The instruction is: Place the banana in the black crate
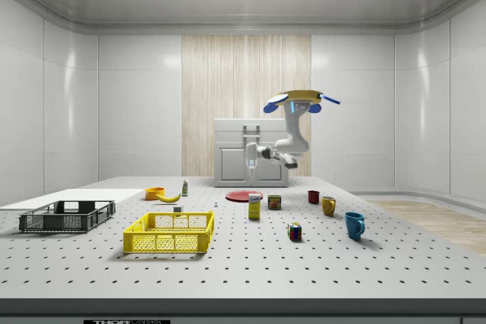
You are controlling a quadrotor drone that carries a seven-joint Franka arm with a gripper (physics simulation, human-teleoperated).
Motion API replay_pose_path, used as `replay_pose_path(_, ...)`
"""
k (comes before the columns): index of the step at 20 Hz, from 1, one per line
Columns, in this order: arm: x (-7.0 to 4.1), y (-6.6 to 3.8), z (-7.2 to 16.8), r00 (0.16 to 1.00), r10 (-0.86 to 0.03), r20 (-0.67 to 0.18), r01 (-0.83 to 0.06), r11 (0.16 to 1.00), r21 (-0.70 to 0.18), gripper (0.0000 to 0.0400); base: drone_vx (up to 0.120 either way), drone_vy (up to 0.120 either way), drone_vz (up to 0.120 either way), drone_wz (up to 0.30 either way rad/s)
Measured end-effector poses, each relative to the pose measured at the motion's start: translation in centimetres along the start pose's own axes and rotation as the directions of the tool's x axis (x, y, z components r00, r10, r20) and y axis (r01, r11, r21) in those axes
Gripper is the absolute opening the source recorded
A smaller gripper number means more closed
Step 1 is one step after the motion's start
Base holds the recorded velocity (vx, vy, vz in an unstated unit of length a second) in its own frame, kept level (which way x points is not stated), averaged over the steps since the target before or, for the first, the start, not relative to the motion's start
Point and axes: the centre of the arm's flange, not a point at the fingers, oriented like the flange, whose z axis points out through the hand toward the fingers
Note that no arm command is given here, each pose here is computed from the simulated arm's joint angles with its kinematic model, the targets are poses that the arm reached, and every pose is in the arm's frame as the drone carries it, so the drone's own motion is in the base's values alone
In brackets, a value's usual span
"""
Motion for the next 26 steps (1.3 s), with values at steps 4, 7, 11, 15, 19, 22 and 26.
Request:
replay_pose_path(4,0.0,0.0,0.0,1.0,0.0,0.0,0.0,1.0,0.0,0.04,0.12,0.0,-0.03,0.0)
replay_pose_path(7,0.0,0.0,0.0,1.0,0.0,0.0,0.0,1.0,0.0,0.04,0.12,0.0,-0.12,0.0)
replay_pose_path(11,0.0,0.0,0.0,1.0,0.0,0.0,0.0,1.0,0.0,0.04,0.12,0.0,-0.01,0.0)
replay_pose_path(15,0.0,0.0,0.0,1.0,0.0,0.0,0.0,1.0,0.0,0.04,0.12,0.0,-0.12,0.0)
replay_pose_path(19,0.0,0.0,0.0,1.0,0.0,0.0,0.0,1.0,0.0,0.04,0.12,0.0,-0.08,0.0)
replay_pose_path(22,0.0,0.0,0.0,1.0,0.0,0.0,0.0,1.0,0.0,0.04,0.12,0.0,-0.053,0.0)
replay_pose_path(26,0.0,0.0,0.0,1.0,0.0,0.0,0.0,1.0,0.0,0.04,0.12,0.0,-0.07,0.0)
